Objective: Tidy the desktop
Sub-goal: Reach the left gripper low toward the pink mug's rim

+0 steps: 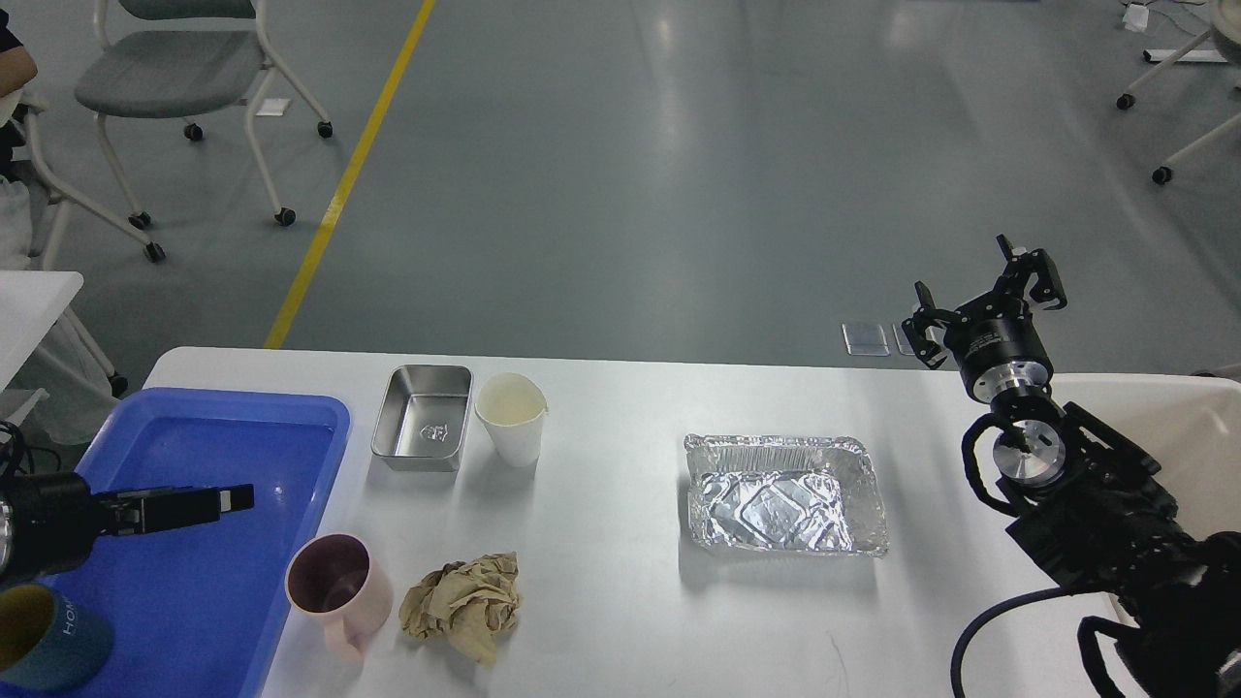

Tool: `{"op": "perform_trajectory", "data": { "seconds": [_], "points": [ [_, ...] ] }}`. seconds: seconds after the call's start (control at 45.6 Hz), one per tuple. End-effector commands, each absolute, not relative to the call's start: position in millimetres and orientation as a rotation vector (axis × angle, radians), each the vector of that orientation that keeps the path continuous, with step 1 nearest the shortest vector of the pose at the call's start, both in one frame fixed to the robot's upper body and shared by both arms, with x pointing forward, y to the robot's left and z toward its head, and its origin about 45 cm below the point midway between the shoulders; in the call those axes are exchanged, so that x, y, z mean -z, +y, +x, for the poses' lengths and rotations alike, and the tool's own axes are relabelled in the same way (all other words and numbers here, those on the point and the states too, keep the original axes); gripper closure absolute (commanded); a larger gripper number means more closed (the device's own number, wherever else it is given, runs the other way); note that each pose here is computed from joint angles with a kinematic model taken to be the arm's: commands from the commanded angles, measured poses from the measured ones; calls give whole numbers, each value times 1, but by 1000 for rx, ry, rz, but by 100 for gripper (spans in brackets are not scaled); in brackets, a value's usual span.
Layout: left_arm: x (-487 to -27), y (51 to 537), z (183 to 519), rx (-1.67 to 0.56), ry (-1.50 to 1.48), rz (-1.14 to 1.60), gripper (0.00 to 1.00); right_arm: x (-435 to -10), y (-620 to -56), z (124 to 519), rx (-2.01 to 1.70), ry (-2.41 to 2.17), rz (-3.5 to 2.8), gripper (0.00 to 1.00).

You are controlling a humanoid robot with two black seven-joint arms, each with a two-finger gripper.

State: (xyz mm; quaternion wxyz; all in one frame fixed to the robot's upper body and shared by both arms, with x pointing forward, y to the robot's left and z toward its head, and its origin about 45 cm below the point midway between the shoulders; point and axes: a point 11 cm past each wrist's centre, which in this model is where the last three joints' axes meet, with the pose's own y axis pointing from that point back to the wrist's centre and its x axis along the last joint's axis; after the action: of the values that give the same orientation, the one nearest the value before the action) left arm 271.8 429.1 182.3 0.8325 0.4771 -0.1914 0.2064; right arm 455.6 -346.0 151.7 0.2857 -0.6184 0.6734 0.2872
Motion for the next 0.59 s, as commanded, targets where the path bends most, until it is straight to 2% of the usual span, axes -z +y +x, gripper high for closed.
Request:
{"op": "perform_trajectory", "data": {
  "seconds": [0.0, 0.153, 0.329, 0.57],
  "points": [
    [-184, 436, 261, -423, -332, 1034, 4, -146, -339, 453, -783, 1801, -1668, 0],
    [-189, 441, 258, -425, -316, 1047, 4, -143, -331, 454, -797, 1790, -1672, 0],
    [-216, 452, 256, -451, -357, 1047, 4, -143, -328, 454, -804, 1783, -1674, 0],
    [-284, 440, 277, -493, -459, 946, 4, -143, -328, 454, -803, 1784, -1674, 0]
  ]
}}
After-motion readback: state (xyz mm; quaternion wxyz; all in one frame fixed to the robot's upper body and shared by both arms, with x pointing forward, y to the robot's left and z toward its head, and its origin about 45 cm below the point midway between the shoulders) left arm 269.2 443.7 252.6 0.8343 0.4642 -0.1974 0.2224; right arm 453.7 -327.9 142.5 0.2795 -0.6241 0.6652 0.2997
